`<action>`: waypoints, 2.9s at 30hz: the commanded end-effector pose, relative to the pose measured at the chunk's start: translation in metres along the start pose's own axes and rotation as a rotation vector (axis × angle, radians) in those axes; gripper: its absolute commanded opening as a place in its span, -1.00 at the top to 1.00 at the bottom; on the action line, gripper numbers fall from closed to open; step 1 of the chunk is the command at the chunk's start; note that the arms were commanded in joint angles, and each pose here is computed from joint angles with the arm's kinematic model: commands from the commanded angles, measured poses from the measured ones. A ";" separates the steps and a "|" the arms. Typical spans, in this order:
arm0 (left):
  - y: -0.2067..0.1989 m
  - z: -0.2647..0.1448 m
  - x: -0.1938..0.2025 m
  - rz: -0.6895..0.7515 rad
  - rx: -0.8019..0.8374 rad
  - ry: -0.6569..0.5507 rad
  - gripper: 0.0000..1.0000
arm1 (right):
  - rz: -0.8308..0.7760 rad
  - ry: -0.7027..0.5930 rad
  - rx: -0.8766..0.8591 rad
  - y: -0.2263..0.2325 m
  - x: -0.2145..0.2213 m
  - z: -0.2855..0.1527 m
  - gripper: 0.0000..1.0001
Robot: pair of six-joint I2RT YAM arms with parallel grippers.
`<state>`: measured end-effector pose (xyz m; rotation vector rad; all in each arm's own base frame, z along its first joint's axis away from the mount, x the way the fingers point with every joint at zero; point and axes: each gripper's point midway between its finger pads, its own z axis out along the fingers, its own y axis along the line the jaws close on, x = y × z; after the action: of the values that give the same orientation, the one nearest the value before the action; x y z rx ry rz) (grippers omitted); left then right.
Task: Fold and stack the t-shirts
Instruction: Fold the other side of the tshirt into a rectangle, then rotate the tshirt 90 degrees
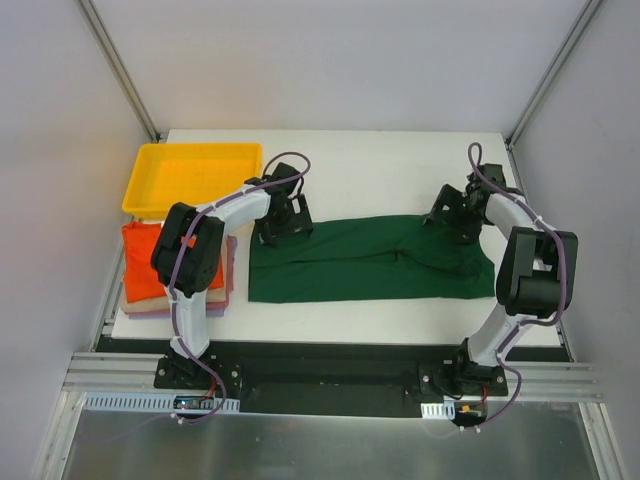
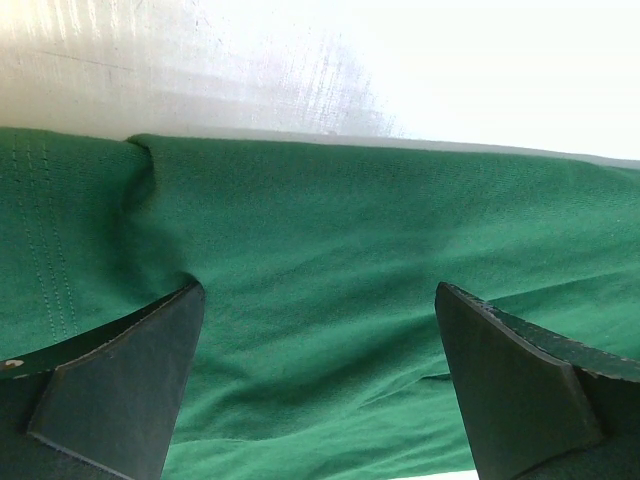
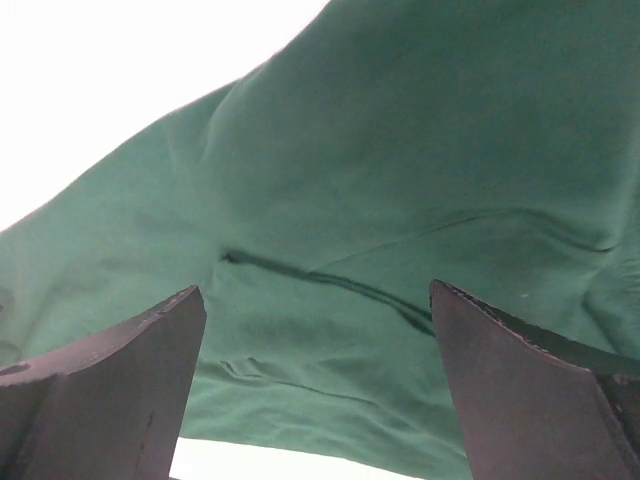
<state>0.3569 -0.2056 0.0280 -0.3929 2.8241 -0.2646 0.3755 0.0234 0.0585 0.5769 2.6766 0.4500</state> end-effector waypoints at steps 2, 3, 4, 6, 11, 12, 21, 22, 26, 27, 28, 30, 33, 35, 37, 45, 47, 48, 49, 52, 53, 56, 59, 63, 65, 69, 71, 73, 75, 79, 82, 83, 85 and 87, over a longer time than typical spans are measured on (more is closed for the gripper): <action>0.007 -0.007 0.001 0.032 -0.005 -0.007 -0.98 | -0.048 0.049 -0.002 0.006 0.032 -0.007 -0.92; 0.007 -0.008 0.001 0.030 -0.006 -0.010 -0.98 | -0.045 0.052 0.006 0.004 0.038 -0.009 -0.92; 0.008 -0.007 0.001 0.030 -0.010 -0.009 -0.98 | -0.047 0.058 0.017 0.000 0.046 -0.010 -0.92; 0.010 -0.006 0.001 0.032 -0.015 -0.010 -0.98 | -0.046 0.063 0.035 -0.006 0.062 -0.017 -0.92; 0.011 -0.004 0.004 0.032 -0.017 0.001 -0.98 | -0.059 0.033 0.031 -0.011 0.090 -0.044 -0.92; 0.011 -0.003 0.004 0.032 -0.021 -0.001 -0.98 | -0.062 0.034 0.027 -0.011 0.097 -0.049 -0.92; 0.014 -0.002 0.007 0.047 -0.024 0.007 -0.98 | -0.110 -0.076 -0.030 -0.001 0.100 -0.081 -0.92; 0.014 -0.002 0.007 0.047 -0.020 0.007 -0.98 | -0.119 -0.107 -0.030 0.002 0.088 -0.081 -0.92; 0.014 -0.003 0.007 0.052 -0.015 0.008 -0.98 | -0.145 -0.146 -0.068 0.026 0.039 -0.067 -0.92; 0.014 -0.003 0.007 0.052 -0.015 0.008 -0.98 | -0.164 -0.126 -0.100 0.035 0.034 -0.059 -0.92; 0.013 -0.002 0.008 0.052 -0.013 0.010 -0.98 | -0.170 -0.100 -0.105 0.040 0.029 -0.048 -0.92; 0.012 -0.002 0.007 0.055 -0.009 0.010 -0.98 | -0.186 -0.047 -0.097 0.050 0.024 -0.029 -0.92; 0.012 -0.001 0.007 0.055 -0.011 0.012 -0.98 | -0.191 0.026 -0.082 0.060 0.023 -0.001 -0.92; 0.013 0.000 0.008 0.055 -0.013 0.015 -0.98 | -0.180 0.082 -0.089 0.066 0.033 0.012 -0.92; 0.013 0.000 0.008 0.055 -0.013 0.015 -0.98 | -0.194 0.110 -0.090 0.070 0.046 0.019 -0.92; 0.016 0.004 0.006 0.048 -0.027 0.015 -0.98 | -0.216 0.187 -0.116 0.070 0.094 0.008 -0.92; 0.017 0.005 0.008 0.043 -0.027 0.021 -0.98 | -0.233 0.188 -0.131 0.073 0.108 -0.003 -0.92; 0.018 0.005 0.007 0.041 -0.029 0.021 -0.98 | -0.242 0.187 -0.141 0.074 0.113 -0.008 -0.92; 0.019 0.005 0.006 0.039 -0.032 0.017 -0.98 | -0.244 0.193 -0.149 0.076 0.120 -0.013 -0.92; 0.024 0.004 0.004 0.028 -0.046 0.007 -0.98 | -0.253 0.210 -0.150 0.073 0.144 -0.023 -0.92; 0.025 0.003 0.004 0.026 -0.050 0.003 -0.98 | -0.258 0.211 -0.146 0.072 0.149 -0.025 -0.92; 0.031 0.003 0.004 0.015 -0.065 -0.003 -0.98 | -0.269 0.210 -0.130 0.067 0.167 -0.031 -0.92; 0.035 0.003 0.003 0.010 -0.075 -0.008 -0.98 | -0.305 0.252 -0.173 0.073 0.190 -0.036 -0.92; 0.037 0.002 0.002 0.005 -0.073 -0.005 -0.98 | -0.401 0.297 -0.183 0.080 0.218 -0.048 -0.92; 0.038 0.002 0.003 0.005 -0.074 -0.004 -0.98 | -0.437 0.272 -0.220 0.090 0.221 -0.058 -0.92; 0.038 0.000 0.002 0.012 -0.070 -0.007 -0.98 | -0.442 0.130 -0.216 0.095 0.199 -0.071 -0.92; 0.038 -0.001 0.002 0.015 -0.069 -0.008 -0.98 | -0.410 0.082 -0.153 0.085 0.185 -0.070 -0.92; 0.039 -0.002 0.003 0.016 -0.068 -0.007 -0.98 | -0.303 0.066 -0.068 0.071 0.172 -0.067 -0.92; 0.040 -0.003 0.004 0.015 -0.068 -0.009 -0.98 | -0.163 0.074 -0.017 0.054 0.160 -0.060 -0.92; 0.042 -0.005 0.011 0.010 -0.063 0.005 -0.98 | -0.047 0.091 0.088 0.028 0.144 -0.039 -0.92; 0.044 -0.007 0.017 0.000 -0.058 0.019 -0.98 | 0.009 0.135 0.126 0.016 0.129 -0.021 -0.92; 0.044 -0.008 0.021 -0.004 -0.049 0.027 -0.98 | 0.022 0.160 0.121 0.015 0.125 -0.011 -0.92; 0.045 -0.011 0.028 -0.017 -0.044 0.034 -0.98 | 0.055 0.181 0.126 0.011 0.110 0.002 -0.92; 0.046 -0.014 0.043 -0.029 -0.031 0.061 -0.98 | 0.056 0.193 0.124 0.014 0.089 0.016 -0.92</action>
<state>0.3395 -0.1811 0.0265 -0.3760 2.8034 -0.2580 0.2619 0.0865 0.0258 0.6536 2.9376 0.3418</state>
